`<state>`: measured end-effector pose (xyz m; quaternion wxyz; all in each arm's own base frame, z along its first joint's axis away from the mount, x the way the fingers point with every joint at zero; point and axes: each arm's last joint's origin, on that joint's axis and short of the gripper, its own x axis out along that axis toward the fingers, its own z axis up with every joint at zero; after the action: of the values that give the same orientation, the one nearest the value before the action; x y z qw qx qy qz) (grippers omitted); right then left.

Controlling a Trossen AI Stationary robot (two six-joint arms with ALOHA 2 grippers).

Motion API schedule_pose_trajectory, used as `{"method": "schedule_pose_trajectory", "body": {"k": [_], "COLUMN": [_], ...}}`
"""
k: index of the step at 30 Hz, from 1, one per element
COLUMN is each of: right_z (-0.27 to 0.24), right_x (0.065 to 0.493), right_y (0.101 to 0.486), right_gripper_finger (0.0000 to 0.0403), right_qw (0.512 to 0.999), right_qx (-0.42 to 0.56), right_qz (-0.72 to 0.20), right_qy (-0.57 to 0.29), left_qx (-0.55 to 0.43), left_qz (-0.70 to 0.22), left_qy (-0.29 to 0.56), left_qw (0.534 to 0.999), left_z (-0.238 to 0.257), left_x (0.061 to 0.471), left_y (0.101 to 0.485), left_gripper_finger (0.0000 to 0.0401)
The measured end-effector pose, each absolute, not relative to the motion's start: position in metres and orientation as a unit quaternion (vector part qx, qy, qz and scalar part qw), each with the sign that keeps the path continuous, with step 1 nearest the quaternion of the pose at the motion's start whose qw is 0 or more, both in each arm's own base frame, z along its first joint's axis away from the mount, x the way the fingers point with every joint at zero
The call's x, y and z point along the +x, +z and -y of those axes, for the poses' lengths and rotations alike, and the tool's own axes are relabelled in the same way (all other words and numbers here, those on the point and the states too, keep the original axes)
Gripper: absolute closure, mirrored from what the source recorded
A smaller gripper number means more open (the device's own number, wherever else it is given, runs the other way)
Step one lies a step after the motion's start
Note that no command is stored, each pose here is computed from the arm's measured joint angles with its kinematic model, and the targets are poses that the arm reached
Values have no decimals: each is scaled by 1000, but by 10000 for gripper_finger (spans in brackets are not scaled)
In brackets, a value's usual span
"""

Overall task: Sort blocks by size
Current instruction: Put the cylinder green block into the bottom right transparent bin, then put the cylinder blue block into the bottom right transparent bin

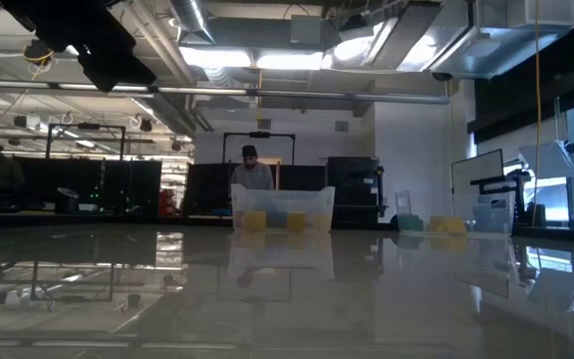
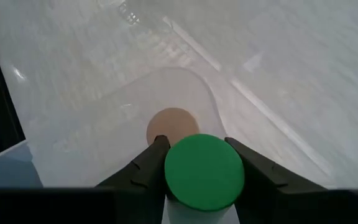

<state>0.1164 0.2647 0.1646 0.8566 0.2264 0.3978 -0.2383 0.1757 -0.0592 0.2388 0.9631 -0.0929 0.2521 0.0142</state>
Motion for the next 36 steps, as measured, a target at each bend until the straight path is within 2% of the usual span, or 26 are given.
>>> {"method": "schedule_pose_trajectory", "body": {"k": [3, 10, 14, 20, 27, 36], "right_z": [-264, -263, -262, -264, -269, -265], "right_x": [116, 116, 115, 115, 119, 160], "right_y": [164, 164, 162, 171, 204, 240], "right_gripper_finger": [254, 195, 178, 176, 176, 176], "right_qw": [853, 849, 843, 836, 851, 879], "right_qx": [240, 249, 244, 232, 205, 179], "right_qz": [-392, -388, -401, -416, -394, -349], "right_qy": [-248, -259, -262, -272, -281, -273], "left_qx": [-93, -92, -91, -91, -99, -97], "left_qz": [-252, -252, -252, -252, -252, -252], "left_qy": [14, 14, 14, 14, 16, 15], "left_qw": [963, 963, 963, 963, 962, 963], "left_z": [59, 59, 59, 59, 59, 59], "left_x": [176, 176, 176, 176, 176, 176], "left_y": [239, 239, 239, 239, 239, 239], "left_gripper_finger": [160, 160, 160, 160, 160, 160]}}
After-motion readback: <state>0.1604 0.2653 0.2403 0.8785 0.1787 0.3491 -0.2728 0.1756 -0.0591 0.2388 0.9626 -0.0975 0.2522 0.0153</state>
